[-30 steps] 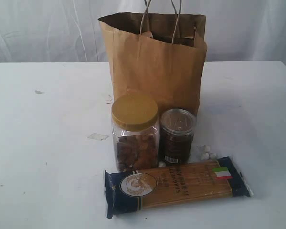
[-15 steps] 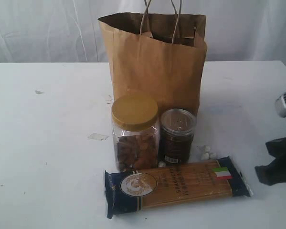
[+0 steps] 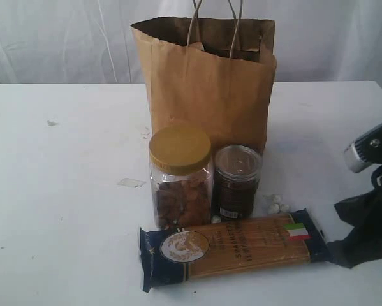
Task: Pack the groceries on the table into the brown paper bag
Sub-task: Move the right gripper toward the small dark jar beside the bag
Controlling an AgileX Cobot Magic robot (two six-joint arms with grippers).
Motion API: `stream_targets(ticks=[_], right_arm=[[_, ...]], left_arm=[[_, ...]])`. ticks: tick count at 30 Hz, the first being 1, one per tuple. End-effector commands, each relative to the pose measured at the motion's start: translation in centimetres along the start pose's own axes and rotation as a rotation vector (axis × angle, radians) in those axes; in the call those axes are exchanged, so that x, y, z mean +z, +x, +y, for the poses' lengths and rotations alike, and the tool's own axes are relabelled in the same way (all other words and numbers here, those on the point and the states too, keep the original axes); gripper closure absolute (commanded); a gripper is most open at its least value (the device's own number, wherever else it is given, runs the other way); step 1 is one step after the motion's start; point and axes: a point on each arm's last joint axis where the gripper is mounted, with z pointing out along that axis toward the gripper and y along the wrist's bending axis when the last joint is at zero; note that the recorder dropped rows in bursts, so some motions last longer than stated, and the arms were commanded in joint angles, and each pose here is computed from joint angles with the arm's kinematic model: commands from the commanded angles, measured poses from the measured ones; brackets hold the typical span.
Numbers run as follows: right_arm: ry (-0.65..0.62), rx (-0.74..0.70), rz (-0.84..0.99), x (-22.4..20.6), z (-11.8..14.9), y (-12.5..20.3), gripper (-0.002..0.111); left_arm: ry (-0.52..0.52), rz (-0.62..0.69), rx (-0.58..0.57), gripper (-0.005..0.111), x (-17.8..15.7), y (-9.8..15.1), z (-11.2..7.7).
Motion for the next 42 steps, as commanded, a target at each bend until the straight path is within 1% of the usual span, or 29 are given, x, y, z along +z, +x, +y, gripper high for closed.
stream_targets(ticks=[1, 3, 5, 9, 11, 13, 16, 18, 20, 21, 23, 27, 37, 39, 42], right_arm=[[-0.102, -0.138, 0.015, 0.0, 1.5, 0.0, 0.108], [-0.124, -0.198, 0.007, -0.1, 2.0, -0.1, 0.108], [-0.124, -0.211, -0.021, 0.2, 2.2, -0.4, 0.108], [-0.100, -0.187, -0.110, 1.4, 2.2, -1.7, 0.108], [-0.085, -0.166, -0.140, 2.4, 2.1, -2.2, 0.105], [-0.067, -0.132, -0.175, 3.3, 2.0, -2.7, 0.095], [-0.046, -0.122, -0.215, 4.5, 2.1, -3.3, 0.073], [-0.033, -0.122, -0.227, 5.5, 2.1, -3.5, 0.055], [-0.028, -0.117, -0.214, 6.3, 2.1, -3.5, 0.046], [-0.027, -0.111, -0.204, 6.6, 2.1, -3.4, 0.043], [-0.019, -0.077, -0.216, 7.0, 2.0, -3.5, 0.041], [-0.005, -0.074, -0.242, 7.1, 1.9, -3.8, 0.041], [-0.006, -0.073, -0.238, 7.1, 1.9, -3.7, 0.041], [-0.018, -0.085, -0.224, 7.1, 2.1, -3.6, 0.041], [-0.068, -0.114, -0.173, 7.2, 3.1, -3.1, 0.041]], left_arm=[[0.000, 0.002, -0.003, 0.107, 0.1, 0.1, 0.0], [0.000, 0.002, -0.003, 0.107, 0.1, 0.1, 0.0], [0.000, 0.002, -0.003, 0.107, 0.1, 0.1, 0.0], [0.000, 0.002, -0.003, 0.107, 0.1, 0.1, 0.0], [0.000, 0.002, -0.003, 0.107, 0.1, 0.1, 0.0], [0.000, 0.002, -0.003, 0.107, 0.1, 0.1, 0.0], [0.000, 0.002, -0.003, 0.107, 0.1, 0.1, 0.0], [0.000, 0.002, -0.003, 0.107, 0.1, 0.1, 0.0], [0.000, 0.002, -0.003, 0.107, 0.1, 0.1, 0.0], [0.000, 0.002, -0.003, 0.107, 0.1, 0.1, 0.0], [0.001, 0.000, -0.003, 0.107, 0.1, 0.1, 0.0], [0.001, 0.000, -0.003, 0.107, 0.1, 0.1, 0.0], [0.000, 0.002, -0.003, 0.107, 0.1, 0.1, 0.0], [0.000, 0.002, -0.003, 0.107, 0.1, 0.1, 0.0], [0.000, 0.002, -0.003, 0.107, 0.1, 0.1, 0.0]])
